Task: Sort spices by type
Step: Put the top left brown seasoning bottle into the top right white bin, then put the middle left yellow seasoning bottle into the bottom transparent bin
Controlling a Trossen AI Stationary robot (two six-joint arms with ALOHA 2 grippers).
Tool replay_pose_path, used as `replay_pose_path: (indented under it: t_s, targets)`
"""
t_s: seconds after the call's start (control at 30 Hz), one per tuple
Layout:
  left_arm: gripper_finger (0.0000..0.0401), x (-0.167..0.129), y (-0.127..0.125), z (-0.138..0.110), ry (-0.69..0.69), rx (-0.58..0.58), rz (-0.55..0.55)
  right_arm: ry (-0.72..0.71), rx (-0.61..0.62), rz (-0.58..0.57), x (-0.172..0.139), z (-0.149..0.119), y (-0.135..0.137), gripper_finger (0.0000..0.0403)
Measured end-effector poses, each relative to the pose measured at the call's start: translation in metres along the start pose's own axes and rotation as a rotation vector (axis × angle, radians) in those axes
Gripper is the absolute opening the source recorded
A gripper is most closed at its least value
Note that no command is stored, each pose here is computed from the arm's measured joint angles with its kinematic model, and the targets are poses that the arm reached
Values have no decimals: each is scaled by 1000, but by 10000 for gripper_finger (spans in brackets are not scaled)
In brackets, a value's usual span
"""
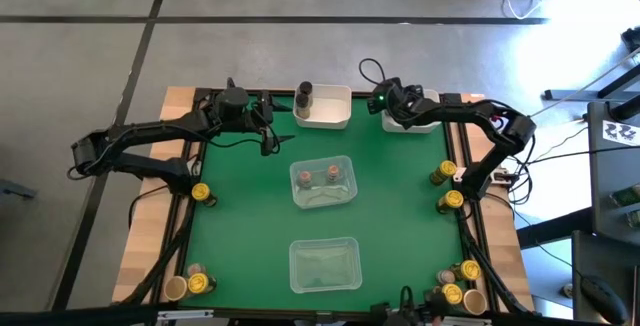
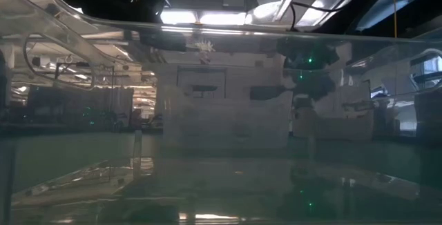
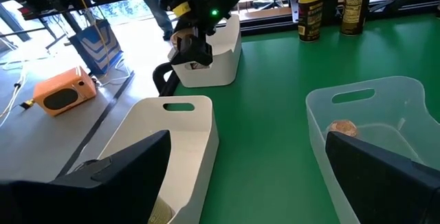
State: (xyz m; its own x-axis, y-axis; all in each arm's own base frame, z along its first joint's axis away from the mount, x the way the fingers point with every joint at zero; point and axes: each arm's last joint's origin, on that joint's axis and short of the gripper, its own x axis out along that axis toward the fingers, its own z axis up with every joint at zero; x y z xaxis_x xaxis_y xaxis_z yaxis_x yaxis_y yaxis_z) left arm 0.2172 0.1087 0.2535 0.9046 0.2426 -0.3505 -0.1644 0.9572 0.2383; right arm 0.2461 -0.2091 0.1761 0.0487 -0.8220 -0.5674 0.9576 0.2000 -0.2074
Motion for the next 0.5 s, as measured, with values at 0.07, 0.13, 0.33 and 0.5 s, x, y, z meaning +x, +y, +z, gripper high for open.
replay_pose_path:
  t_s: [0.07, 0.13, 0.33, 0.5]
  targets:
    - [375, 0, 0, 0, 0, -25, 0, 0, -24, 20, -3, 4, 0, 371]
    - [375, 0, 0, 0, 0, -44, 0, -2, -38, 25, -7, 9, -3, 371]
    - [375, 0, -1, 0, 0, -47, -2, -18, -69, 1, -27, 28, -14, 371]
    - [375, 0, -2, 1, -2, -57, -9, -53, -65, 16, -45, 43, -23, 371]
